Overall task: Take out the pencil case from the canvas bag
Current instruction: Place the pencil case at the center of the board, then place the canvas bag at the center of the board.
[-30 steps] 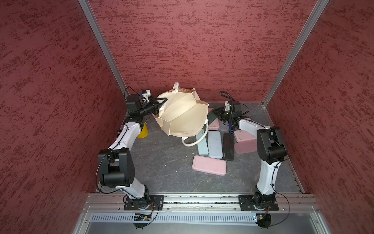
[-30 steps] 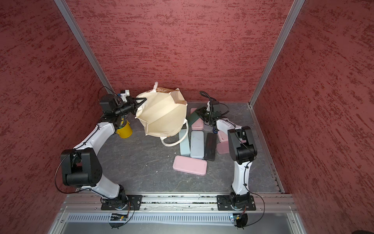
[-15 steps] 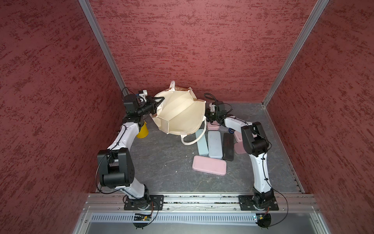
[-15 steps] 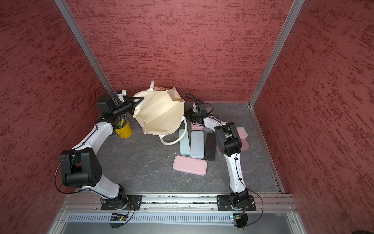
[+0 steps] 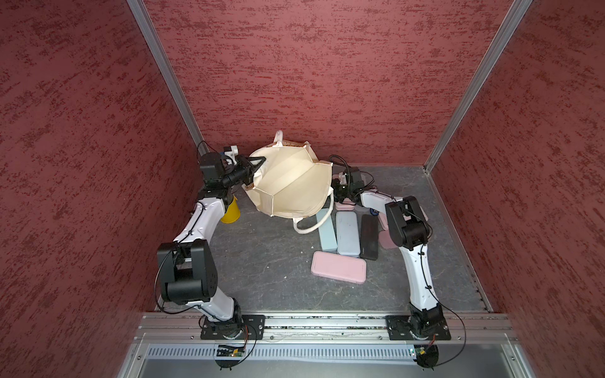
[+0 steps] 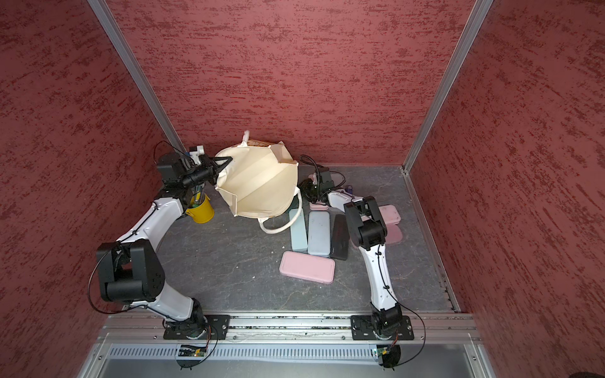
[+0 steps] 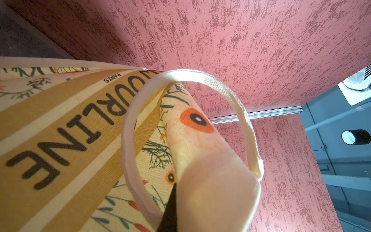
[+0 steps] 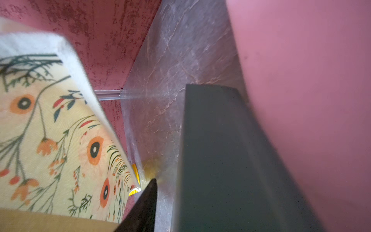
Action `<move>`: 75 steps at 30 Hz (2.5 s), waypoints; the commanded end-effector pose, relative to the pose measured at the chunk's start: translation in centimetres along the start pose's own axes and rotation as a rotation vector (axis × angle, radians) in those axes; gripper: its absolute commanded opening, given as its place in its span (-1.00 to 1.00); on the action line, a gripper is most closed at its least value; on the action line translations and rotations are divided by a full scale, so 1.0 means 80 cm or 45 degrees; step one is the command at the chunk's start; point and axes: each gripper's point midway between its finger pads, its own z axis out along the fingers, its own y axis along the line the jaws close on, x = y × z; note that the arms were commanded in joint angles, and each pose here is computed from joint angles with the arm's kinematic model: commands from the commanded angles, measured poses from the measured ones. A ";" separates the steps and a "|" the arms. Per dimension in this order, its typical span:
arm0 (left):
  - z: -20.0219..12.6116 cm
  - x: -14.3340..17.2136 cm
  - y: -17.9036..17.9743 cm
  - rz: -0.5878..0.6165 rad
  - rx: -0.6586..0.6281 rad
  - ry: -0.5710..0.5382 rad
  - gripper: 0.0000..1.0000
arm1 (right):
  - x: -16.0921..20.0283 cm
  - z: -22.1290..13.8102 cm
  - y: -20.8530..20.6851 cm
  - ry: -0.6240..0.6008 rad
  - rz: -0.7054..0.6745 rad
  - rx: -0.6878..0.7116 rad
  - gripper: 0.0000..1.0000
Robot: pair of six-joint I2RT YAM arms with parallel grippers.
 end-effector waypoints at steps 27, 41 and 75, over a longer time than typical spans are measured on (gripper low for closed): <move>-0.003 -0.003 -0.022 -0.001 -0.012 -0.050 -1.00 | 0.001 -0.134 0.118 -0.258 -0.171 -0.178 0.24; 0.017 -0.007 -0.015 -0.063 -0.030 -0.029 -1.00 | 0.079 -0.150 0.170 -0.040 -0.232 -0.343 0.18; 0.002 -0.055 -0.038 0.213 -0.209 -0.132 0.35 | 0.084 -0.153 0.238 -0.011 -0.155 -0.513 0.18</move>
